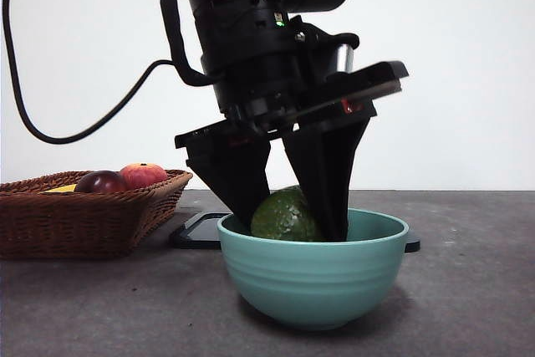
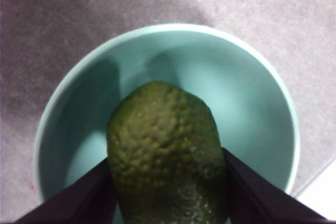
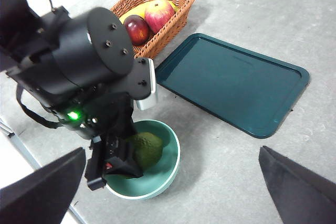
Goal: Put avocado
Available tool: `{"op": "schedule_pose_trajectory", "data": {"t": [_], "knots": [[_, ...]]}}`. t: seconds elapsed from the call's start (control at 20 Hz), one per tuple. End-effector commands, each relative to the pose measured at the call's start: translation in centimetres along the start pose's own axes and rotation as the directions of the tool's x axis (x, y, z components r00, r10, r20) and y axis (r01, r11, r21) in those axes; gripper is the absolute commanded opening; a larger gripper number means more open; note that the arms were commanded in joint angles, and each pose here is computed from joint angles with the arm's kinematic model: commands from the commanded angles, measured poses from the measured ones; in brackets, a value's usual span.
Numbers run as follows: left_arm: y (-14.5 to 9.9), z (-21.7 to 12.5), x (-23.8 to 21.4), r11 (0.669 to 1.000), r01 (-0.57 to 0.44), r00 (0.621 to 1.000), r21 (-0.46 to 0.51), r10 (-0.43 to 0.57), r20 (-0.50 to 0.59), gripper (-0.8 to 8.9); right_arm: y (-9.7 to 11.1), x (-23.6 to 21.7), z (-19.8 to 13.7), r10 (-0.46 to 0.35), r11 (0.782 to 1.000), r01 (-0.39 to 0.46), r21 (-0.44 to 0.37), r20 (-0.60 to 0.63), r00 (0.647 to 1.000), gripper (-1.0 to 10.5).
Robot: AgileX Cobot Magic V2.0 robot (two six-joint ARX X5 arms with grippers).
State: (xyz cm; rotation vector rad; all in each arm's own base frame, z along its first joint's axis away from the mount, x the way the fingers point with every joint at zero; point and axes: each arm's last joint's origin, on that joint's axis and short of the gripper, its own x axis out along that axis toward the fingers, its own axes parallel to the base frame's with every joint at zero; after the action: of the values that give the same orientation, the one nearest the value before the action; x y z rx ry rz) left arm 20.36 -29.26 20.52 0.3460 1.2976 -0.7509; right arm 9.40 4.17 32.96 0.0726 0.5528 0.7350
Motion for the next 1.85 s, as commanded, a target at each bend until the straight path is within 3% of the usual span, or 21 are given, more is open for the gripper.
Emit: {"op": "schedule_pose_trajectory", "data": {"t": [0.05, 0.45, 0.5, 0.65, 0.85, 1.25, 1.4, 1.5, 1.6, 1.85], "knots": [[-0.5, 0.4, 0.8, 0.999, 0.005, 1.000, 0.034, -0.004, -0.015, 1.84, 0.2, -0.2, 0.5, 0.006, 1.000, -0.006, -0.020, 0.019, 1.000, 5.7], [-0.5, 0.4, 2.0, 0.999, 0.001, 0.999, 0.034, 0.001, -0.036, 1.91, 0.2, -0.2, 0.6, 0.006, 1.000, -0.006, -0.023, 0.025, 1.000, 5.7], [-0.5, 0.4, 2.0, 0.999, 0.001, 0.999, 0.035, 0.001, -0.036, 2.16, 0.2, -0.2, 0.6, 0.006, 1.000, -0.006, -0.023, 0.025, 1.000, 5.7], [-0.5, 0.5, 2.0, 0.999, 0.001, 0.999, 0.043, 0.000, -0.033, 4.22, 0.2, -0.2, 0.6, 0.006, 1.000, -0.006, -0.023, 0.025, 1.000, 5.7], [-0.7, 0.8, 1.5, 0.999, 0.006, 1.000, 0.048, -0.005, -0.013, 4.49, 0.2, -0.2, 0.6, 0.006, 1.000, -0.006, -0.023, 0.025, 1.000, 5.7], [-1.5, 0.3, -7.1, 0.995, 0.040, 0.983, 0.095, -0.056, 0.178, 4.50, 0.2, -0.2, 0.6, 0.006, 1.000, -0.006, -0.023, 0.025, 1.000, 5.7], [-1.4, -1.7, -12.5, 0.993, 0.008, 0.954, 0.118, -0.043, 0.296, 4.52, 0.2, -0.2, 0.6, 0.006, 1.000, -0.006, -0.023, 0.024, 1.000, 5.7], [-1.1, -3.4, -16.0, 0.992, -0.035, 0.920, 0.122, -0.016, 0.391, 5.19, 0.2, -0.2, 0.6, 0.006, 1.000, -0.006, -0.023, 0.024, 1.000, 5.7], [-0.5, -5.9, -19.7, 0.992, -0.076, 0.882, 0.102, 0.019, 0.471, 5.66, 0.2, -0.2, 0.6, 0.006, 1.000, -0.006, -0.022, 0.024, 1.000, 5.7], [1.0, -13.3, -26.1, 0.986, -0.151, 0.799, 0.063, 0.085, 0.596, 5.62, 0.2, -0.2, 0.6, 0.006, 1.000, -0.006, -0.023, 0.024, 1.000, 5.7]]}}
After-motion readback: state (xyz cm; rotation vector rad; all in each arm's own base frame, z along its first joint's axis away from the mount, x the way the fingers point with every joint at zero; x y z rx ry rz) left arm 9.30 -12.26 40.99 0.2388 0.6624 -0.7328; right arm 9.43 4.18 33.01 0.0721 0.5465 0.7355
